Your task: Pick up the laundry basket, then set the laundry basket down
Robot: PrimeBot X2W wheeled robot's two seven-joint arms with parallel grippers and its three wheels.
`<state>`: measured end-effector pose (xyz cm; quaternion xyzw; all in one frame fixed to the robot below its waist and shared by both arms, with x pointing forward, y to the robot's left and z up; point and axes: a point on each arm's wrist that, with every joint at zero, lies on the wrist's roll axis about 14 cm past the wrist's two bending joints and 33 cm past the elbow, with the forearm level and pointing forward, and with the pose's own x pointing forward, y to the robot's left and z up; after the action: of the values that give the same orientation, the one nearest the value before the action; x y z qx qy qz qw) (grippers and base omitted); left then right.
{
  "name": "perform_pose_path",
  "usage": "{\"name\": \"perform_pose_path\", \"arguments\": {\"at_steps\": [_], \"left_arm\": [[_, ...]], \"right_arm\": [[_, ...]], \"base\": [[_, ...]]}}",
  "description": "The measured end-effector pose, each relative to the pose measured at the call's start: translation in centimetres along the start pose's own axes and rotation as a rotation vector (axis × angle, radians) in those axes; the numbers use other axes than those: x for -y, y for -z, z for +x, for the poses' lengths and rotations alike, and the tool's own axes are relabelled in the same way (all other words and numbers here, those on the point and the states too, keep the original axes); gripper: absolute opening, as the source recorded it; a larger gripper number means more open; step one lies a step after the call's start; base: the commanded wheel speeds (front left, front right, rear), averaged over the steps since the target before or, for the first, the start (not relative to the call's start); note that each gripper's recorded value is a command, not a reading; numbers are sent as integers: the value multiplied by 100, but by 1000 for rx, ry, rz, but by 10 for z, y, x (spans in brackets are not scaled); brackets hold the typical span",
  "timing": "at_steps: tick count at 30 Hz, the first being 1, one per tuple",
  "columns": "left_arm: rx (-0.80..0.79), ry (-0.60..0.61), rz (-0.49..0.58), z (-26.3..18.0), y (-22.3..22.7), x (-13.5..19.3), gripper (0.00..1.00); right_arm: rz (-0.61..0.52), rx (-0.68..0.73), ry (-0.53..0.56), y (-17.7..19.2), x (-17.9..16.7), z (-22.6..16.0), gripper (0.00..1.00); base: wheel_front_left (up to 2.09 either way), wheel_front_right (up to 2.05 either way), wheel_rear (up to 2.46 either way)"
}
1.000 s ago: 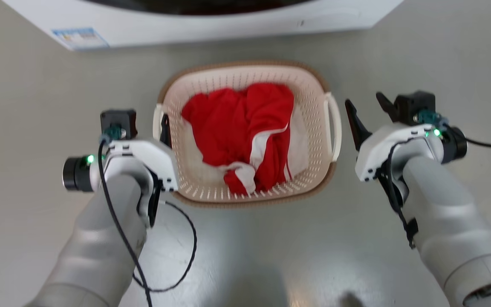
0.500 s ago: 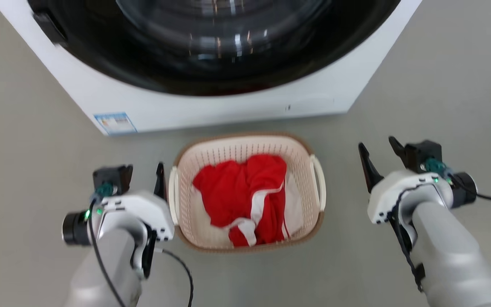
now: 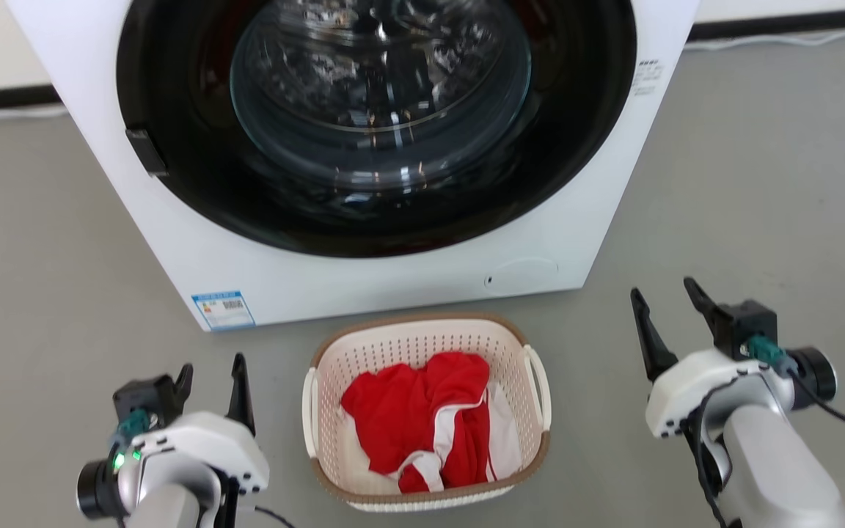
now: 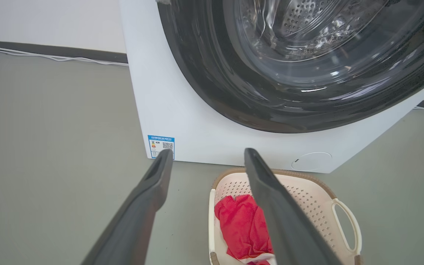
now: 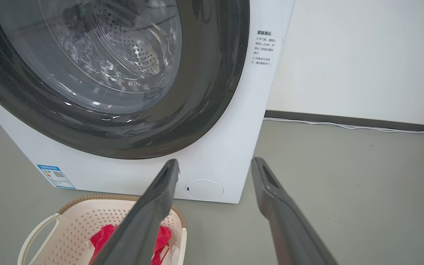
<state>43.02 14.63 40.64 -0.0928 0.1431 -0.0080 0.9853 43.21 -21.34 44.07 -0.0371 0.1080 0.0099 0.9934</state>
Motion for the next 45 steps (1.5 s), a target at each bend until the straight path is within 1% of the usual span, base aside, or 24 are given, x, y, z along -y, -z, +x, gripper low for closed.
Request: {"name": "perform_pose_path", "arguments": {"at_steps": [8,16,28,29,31,35,45], "left_arm": [[71,-24,-23,-26,-13,-9,100],[111,-66,-51,-51,-15,-19,100],[134,-143,-79,-69,-14,-41,100],[146,-149,-82,-70,-18,-43,0],[135,-155,-81,-71,-14,-44,0],[67,-174,-100,-78,9,-47,0],[50,-181,-200,-79,11,-49,0]], "right_arm": [[1,49,16,-4,3,-29,100],[-5,90,34,-5,7,-53,100],[1,92,45,2,6,-68,100],[2,95,47,1,7,-68,0],[6,74,46,9,6,-71,0],[39,-10,43,37,-1,-81,0],[169,-6,74,35,4,-79,0]], "base": [[0,0,0],[0,0,0],[0,0,0],[0,0,0],[0,0,0],[0,0,0],[0,0,0]]}}
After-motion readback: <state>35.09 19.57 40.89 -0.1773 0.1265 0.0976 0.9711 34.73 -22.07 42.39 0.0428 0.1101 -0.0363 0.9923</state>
